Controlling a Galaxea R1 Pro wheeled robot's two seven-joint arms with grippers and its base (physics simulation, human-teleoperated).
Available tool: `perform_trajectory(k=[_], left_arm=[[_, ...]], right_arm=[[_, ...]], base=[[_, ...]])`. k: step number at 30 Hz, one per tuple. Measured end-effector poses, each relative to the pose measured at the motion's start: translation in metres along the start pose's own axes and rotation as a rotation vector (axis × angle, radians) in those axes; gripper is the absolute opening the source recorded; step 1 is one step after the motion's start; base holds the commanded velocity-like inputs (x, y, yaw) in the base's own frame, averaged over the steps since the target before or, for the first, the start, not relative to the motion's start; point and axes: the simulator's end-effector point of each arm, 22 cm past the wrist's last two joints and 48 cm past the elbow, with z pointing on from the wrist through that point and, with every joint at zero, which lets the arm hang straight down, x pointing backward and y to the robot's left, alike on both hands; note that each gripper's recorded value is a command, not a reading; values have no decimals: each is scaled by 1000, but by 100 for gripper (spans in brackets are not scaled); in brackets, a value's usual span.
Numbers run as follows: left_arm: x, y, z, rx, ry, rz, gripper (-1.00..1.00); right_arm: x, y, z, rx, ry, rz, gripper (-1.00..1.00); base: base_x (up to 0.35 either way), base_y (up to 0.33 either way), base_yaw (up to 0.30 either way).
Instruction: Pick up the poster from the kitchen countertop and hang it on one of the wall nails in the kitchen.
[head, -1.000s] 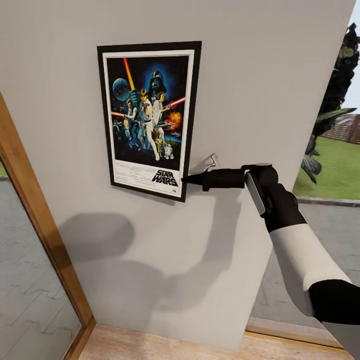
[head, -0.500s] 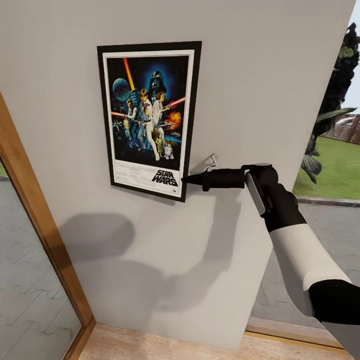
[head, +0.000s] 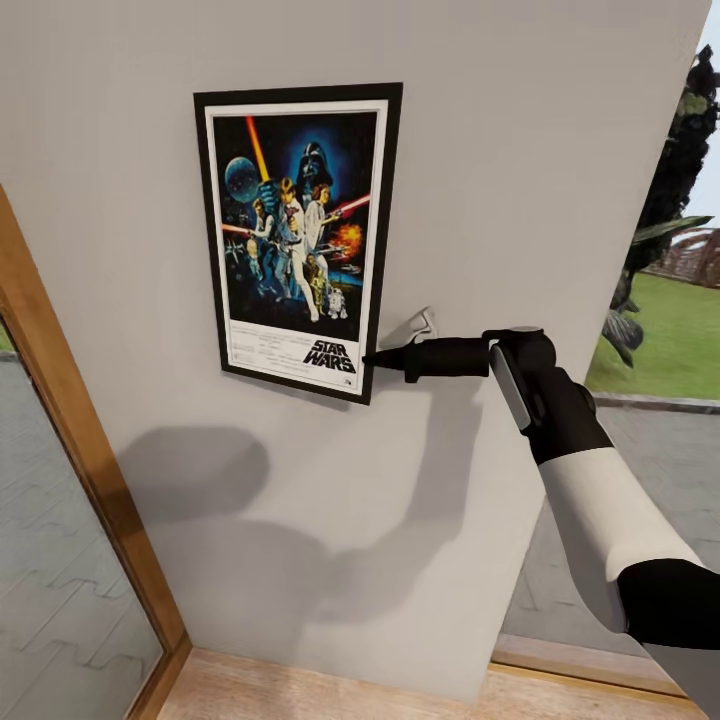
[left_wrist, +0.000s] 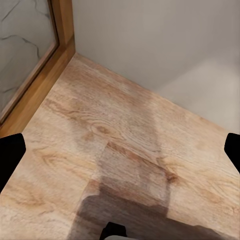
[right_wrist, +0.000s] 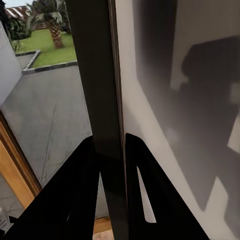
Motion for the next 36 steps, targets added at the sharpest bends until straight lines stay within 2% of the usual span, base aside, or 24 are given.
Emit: perform_trajectory(k=[36], left_arm=[[-2,2,0,-1,-2,3,100]], right_arm=[[0,0,0,0,-1,-1,-100]], base=[[0,8,0]])
